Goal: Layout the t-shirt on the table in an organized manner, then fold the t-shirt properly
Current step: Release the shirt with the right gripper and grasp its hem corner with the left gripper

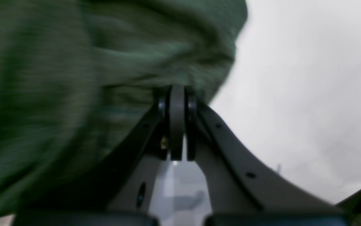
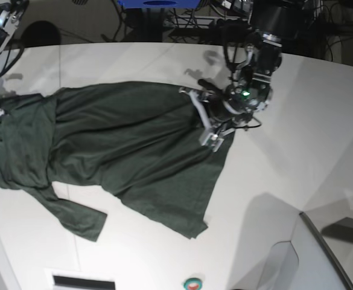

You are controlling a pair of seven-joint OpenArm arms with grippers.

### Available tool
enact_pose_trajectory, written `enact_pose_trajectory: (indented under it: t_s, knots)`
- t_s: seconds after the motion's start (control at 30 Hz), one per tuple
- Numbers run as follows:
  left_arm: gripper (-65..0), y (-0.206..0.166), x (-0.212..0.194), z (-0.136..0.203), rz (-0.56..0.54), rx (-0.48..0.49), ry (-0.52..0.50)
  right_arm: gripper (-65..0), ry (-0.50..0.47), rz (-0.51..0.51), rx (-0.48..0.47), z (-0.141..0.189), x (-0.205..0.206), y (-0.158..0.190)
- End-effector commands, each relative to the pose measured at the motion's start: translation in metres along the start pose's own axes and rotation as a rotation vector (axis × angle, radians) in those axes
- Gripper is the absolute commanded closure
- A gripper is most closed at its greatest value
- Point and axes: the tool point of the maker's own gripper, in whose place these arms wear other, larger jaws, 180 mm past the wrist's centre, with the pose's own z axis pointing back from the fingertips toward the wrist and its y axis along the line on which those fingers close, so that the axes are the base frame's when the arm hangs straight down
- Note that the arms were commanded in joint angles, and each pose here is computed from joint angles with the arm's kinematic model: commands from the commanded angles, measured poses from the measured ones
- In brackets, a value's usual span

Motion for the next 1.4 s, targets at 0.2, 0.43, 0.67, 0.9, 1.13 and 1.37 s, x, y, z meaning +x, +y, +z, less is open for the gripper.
enact_pose_trajectory:
  t_s: [0.2,0.43,0.67,0.9,1.13,1.37]
  knots:
    - [0.0,0.025,-0.042,0.029,-0.058,0.075,0.106,-0.6,0.034,-0.026,-0.026,-0.005,-0.008,-0.023]
    - [0.0,0.049,-0.003,0.053,-0.031,0.157,-0.016,-0.5,0.031,0.002,-0.064,0.002,-0.009,-0.041]
    - [0.0,0.027,0.021,0.073,-0.052,0.144,-0.108,-0.3,-0.075,0.101,-0.129,0.045,0.015,-0.042]
    - [0.0,0.054,-0.013,0.118,0.193,0.227,-0.148,-1.2,-0.229,0.027,-0.183,0.111,0.022,-0.034]
    - [-43.6,0.065,-0.044,0.165,0.376,0.114,-0.240,-32.9,-0.192,-0.102,0.099,0.112,-0.011,-0.008]
    - [-45.1,0.044,-0.082,0.146,0.503,0.056,-0.192,-39.0,-0.200,-0.174,0.132,0.108,-0.017,-0.011]
